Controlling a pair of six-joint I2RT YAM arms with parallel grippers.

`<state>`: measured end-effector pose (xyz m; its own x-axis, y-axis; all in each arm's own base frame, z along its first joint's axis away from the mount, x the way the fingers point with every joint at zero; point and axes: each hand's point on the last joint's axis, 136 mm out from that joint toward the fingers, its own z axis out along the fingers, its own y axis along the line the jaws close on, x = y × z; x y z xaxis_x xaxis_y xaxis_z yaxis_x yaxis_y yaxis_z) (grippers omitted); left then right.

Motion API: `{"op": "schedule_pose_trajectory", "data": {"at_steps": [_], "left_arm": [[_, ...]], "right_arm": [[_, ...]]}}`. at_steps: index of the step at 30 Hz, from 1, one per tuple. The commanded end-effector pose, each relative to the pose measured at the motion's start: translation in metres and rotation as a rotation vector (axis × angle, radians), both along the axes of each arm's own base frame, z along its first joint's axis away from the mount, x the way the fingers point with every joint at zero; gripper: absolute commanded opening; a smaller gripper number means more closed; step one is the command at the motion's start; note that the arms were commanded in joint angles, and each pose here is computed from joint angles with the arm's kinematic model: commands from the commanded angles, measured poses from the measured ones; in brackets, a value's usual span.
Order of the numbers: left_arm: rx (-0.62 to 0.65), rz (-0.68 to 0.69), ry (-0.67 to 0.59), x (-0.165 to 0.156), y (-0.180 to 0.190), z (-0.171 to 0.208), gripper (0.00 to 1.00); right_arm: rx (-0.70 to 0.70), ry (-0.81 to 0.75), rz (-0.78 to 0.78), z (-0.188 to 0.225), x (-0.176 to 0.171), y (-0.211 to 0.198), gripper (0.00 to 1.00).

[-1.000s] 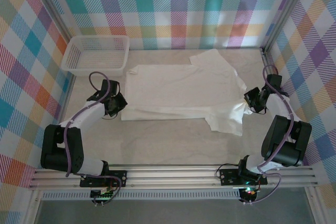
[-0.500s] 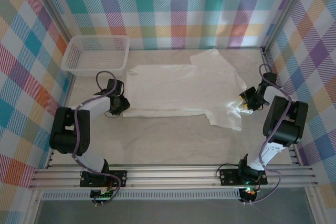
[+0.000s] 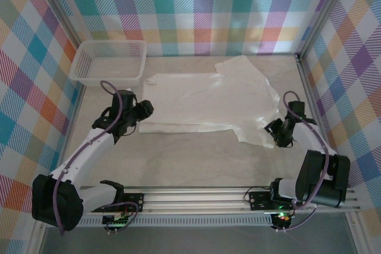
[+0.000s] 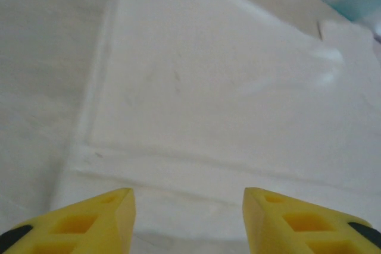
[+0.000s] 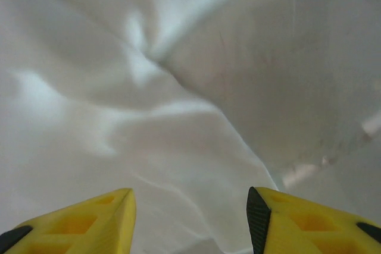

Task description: Fold the inside-out t-shirt

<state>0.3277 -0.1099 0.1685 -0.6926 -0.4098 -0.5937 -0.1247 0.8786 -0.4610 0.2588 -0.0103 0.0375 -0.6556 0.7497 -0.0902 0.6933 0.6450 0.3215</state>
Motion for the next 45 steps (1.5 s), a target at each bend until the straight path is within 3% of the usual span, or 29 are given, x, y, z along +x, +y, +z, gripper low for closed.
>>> {"op": "schedule_pose_trajectory", "data": {"at_steps": [1,3,5,7,12,16,19,20,21,22,23,26,28,30,34,36,40,45], "left_arm": [[0.055,-0.091,0.052,-0.016,-0.017,-0.019,0.61],[0.084,-0.096,0.075,-0.019,-0.019,-0.023,0.73],[0.096,-0.097,0.087,-0.019,-0.02,-0.026,0.79],[0.094,-0.099,0.079,-0.019,-0.021,-0.023,0.82],[0.092,-0.097,0.059,-0.018,-0.022,-0.016,0.84],[0.086,-0.101,0.059,-0.014,-0.027,-0.017,0.86],[0.094,-0.101,0.065,-0.011,-0.027,-0.018,0.87],[0.096,-0.101,0.066,-0.01,-0.027,-0.019,0.87],[0.1,-0.101,0.07,-0.01,-0.027,-0.02,0.87],[0.104,-0.099,0.077,-0.01,-0.027,-0.021,0.87],[0.109,-0.097,0.085,-0.01,-0.026,-0.022,0.87],[0.124,-0.084,0.122,-0.011,-0.024,-0.026,0.86],[0.137,-0.073,0.157,-0.009,-0.023,-0.033,0.8],[0.16,-0.059,0.206,-0.002,-0.025,-0.044,0.67],[0.252,-0.007,0.309,0.026,-0.024,-0.068,0.17],[0.295,0.013,0.322,0.043,-0.024,-0.082,0.03],[0.344,0.038,0.401,0.055,-0.022,-0.12,0.0],[0.307,0.084,0.523,0.02,-0.011,-0.161,0.0]], "right_arm": [[0.014,0.063,0.107,-0.013,-0.002,0.015,0.5],[0.052,0.058,0.152,-0.014,0.007,0.028,0.43],[0.108,0.012,0.215,-0.004,0.023,0.048,0.14],[0.132,-0.035,0.289,0.014,0.036,0.069,0.0],[0.224,-0.17,0.428,0.075,0.081,0.117,0.0],[0.096,-0.251,0.33,0.103,0.156,0.093,0.0],[-0.01,-0.237,0.204,0.098,0.212,0.054,0.0],[-0.056,-0.196,0.158,0.088,0.224,0.038,0.0],[-0.079,-0.159,0.135,0.081,0.231,0.028,0.15],[-0.085,-0.124,0.13,0.073,0.236,0.021,0.38],[-0.073,-0.1,0.14,0.069,0.238,0.02,0.45],[-0.05,-0.112,0.195,0.071,0.227,0.026,0.51],[-0.054,-0.144,0.196,0.071,0.209,0.024,0.5],[-0.065,-0.147,0.161,0.063,0.185,0.012,0.43],[-0.046,-0.069,0.018,0.02,0.132,-0.029,0.03],[-0.002,-0.015,-0.012,-0.002,0.116,-0.038,0.0],[0.073,0.073,0.006,-0.025,0.102,-0.03,0.0],[0.116,0.145,-0.018,-0.039,0.078,-0.021,0.0]]}}
